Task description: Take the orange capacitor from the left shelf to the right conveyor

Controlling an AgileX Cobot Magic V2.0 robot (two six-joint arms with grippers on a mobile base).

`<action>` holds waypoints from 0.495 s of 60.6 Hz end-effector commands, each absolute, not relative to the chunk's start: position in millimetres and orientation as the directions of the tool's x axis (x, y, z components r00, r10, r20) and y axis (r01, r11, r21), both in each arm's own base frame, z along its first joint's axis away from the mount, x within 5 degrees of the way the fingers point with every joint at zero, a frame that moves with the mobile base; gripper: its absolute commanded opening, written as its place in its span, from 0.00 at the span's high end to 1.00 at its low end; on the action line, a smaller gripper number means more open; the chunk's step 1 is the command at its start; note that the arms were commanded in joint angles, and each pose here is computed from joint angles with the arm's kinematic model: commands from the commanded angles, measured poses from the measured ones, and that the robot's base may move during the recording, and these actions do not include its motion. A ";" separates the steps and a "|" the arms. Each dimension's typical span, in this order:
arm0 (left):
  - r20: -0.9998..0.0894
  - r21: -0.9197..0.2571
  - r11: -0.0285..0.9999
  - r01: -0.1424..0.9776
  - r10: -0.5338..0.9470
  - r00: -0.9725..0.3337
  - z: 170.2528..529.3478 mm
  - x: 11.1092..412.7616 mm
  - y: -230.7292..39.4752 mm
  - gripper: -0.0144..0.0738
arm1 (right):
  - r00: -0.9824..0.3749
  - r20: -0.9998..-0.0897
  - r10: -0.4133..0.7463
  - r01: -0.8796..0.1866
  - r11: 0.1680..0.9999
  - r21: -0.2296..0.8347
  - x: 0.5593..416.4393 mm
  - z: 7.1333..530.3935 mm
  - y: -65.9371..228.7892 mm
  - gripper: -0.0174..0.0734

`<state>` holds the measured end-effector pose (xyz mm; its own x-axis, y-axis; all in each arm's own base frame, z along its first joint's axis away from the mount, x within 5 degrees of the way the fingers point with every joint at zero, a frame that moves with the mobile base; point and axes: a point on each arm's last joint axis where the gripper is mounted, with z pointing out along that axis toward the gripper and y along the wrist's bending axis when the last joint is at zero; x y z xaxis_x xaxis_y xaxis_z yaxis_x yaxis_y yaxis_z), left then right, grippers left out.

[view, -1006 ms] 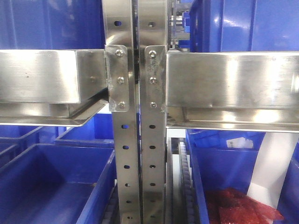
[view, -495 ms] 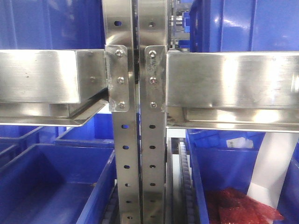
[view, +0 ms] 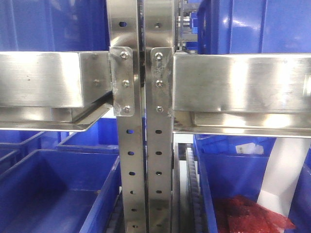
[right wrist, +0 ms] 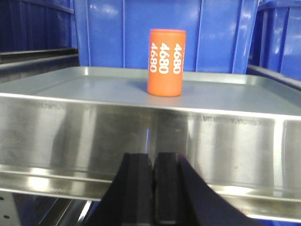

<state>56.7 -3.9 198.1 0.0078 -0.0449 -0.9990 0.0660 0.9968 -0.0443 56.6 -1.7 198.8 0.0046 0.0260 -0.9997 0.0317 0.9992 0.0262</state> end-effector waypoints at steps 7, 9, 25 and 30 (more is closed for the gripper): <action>-0.992 -0.050 0.997 0.065 -0.057 0.112 208.4 55.1 -3.2 0.98 | 0.197 -0.980 0.023 0.033 0.999 0.030 42.0 262.8 -1.5 0.74; -0.992 -0.050 0.997 0.065 -0.057 0.112 208.4 55.1 -3.2 0.98 | 0.200 -0.980 0.022 0.031 0.999 0.029 39.3 272.5 -1.2 0.74; -0.992 -0.050 0.997 0.065 -0.057 0.112 208.4 55.1 -3.2 0.98 | 0.112 -0.993 0.024 0.026 0.999 0.027 45.5 344.5 -0.7 0.74; -0.992 -0.050 0.997 0.065 -0.057 0.112 208.4 55.1 -3.2 0.98 | 0.062 -0.998 0.026 0.027 0.999 0.028 61.1 355.0 -1.3 0.70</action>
<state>56.7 -3.9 198.1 0.0078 -0.0449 -0.9990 0.0660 0.9968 -0.0443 48.9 -0.2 331.4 0.0264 0.0249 -0.9993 0.0183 0.9995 0.0254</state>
